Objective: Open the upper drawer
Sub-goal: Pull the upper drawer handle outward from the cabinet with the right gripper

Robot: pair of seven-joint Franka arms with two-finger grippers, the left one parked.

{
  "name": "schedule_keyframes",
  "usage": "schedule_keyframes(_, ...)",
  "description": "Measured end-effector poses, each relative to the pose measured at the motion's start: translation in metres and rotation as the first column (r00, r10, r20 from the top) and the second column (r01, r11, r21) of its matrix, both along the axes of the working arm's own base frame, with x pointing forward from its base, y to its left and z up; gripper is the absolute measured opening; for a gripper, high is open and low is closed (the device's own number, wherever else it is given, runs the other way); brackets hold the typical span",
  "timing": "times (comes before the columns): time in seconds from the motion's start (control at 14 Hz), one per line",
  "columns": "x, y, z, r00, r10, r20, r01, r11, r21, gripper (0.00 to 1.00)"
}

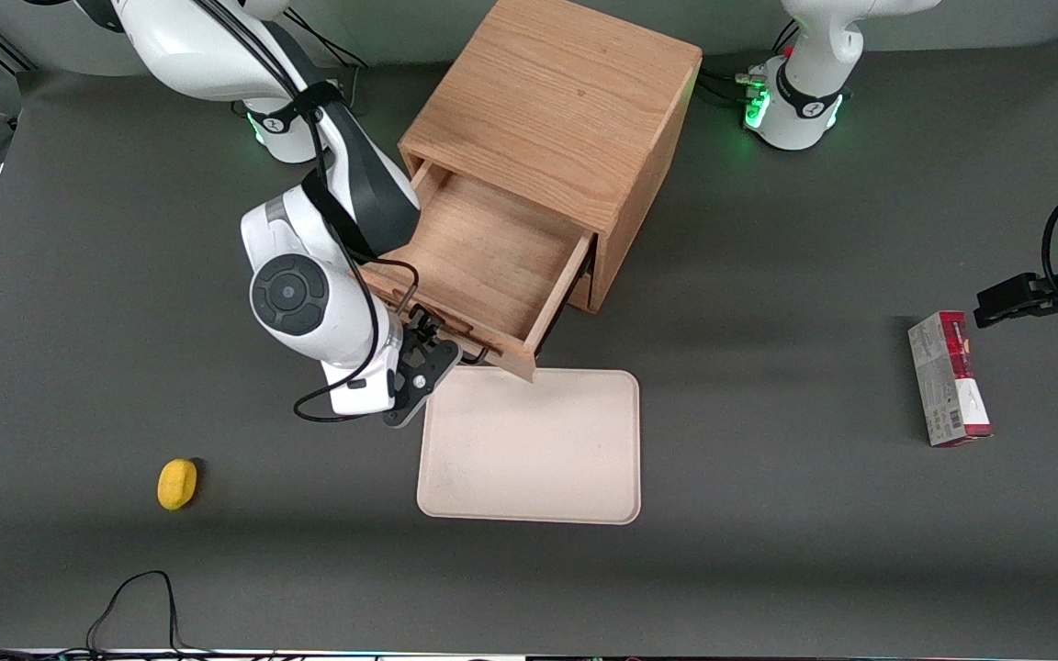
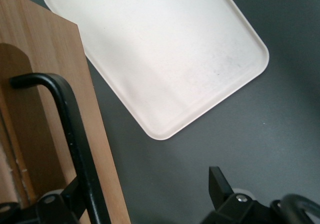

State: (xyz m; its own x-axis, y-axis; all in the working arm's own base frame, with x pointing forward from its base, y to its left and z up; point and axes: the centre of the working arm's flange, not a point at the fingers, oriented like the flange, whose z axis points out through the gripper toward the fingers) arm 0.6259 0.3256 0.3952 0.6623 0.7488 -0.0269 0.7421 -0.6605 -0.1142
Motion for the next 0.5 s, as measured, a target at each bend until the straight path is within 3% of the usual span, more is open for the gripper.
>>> schedule_keyframes(0.5,0.019,-0.019,0.000,0.999,-0.033,0.015,0.033,0.999,0.003,1.00)
